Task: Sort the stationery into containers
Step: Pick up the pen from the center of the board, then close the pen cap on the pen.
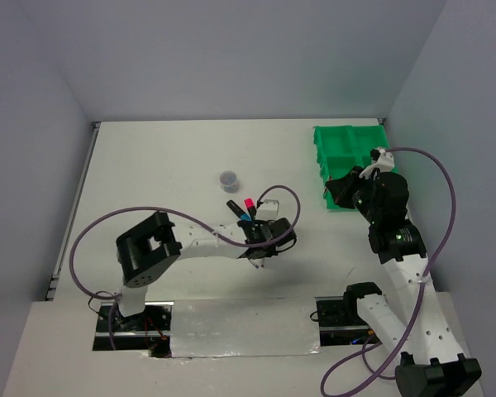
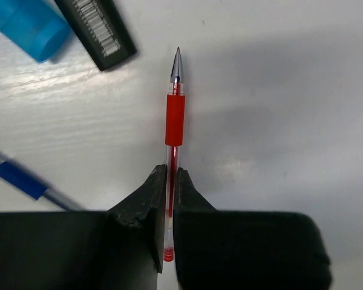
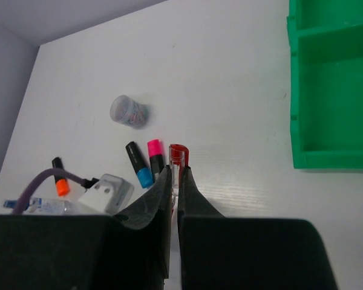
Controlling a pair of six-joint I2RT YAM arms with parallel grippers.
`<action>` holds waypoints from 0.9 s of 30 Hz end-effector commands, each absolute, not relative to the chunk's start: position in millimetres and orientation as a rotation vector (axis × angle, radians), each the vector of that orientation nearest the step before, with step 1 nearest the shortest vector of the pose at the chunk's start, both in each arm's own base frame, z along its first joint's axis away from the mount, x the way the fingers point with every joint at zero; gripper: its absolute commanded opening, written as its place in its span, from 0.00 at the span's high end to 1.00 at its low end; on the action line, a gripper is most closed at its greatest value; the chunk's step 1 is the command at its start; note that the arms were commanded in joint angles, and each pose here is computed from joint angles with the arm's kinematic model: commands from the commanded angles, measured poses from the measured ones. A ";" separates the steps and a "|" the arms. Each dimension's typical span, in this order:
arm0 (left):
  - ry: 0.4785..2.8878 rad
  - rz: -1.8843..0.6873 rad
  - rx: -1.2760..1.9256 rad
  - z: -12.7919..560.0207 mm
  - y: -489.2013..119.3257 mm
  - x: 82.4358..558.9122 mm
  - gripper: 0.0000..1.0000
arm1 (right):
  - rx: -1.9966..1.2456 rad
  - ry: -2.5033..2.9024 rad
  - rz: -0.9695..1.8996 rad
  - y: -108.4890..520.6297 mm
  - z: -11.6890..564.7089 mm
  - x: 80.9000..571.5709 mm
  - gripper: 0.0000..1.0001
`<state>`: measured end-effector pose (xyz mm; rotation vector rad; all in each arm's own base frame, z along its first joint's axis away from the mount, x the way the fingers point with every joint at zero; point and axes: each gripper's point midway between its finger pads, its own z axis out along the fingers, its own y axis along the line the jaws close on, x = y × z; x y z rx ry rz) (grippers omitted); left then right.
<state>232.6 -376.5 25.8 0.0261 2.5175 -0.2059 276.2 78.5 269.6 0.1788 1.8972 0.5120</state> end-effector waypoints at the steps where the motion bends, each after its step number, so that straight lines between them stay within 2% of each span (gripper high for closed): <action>1: 2.371 -0.434 0.139 85.5 -395.1 221.0 1.00 | 0.131 1.775 0.658 93.7 293.4 268.1 1.00; 7: 2.050 -0.816 0.270 181.9 -412.6 193.6 1.00 | 0.242 1.588 0.731 87.8 322.5 255.1 1.00; 11: 1.896 -1.049 0.350 220.3 -410.5 161.6 1.00 | 0.396 1.422 0.794 73.4 336.8 238.5 1.00; 16: 1.766 -1.181 0.455 248.0 -418.8 137.5 1.00 | 0.490 1.431 0.902 78.2 327.3 233.0 1.00; 27: 1.536 -1.315 0.635 283.7 -422.9 110.7 1.00 | 0.351 1.441 1.159 114.7 330.0 195.7 1.00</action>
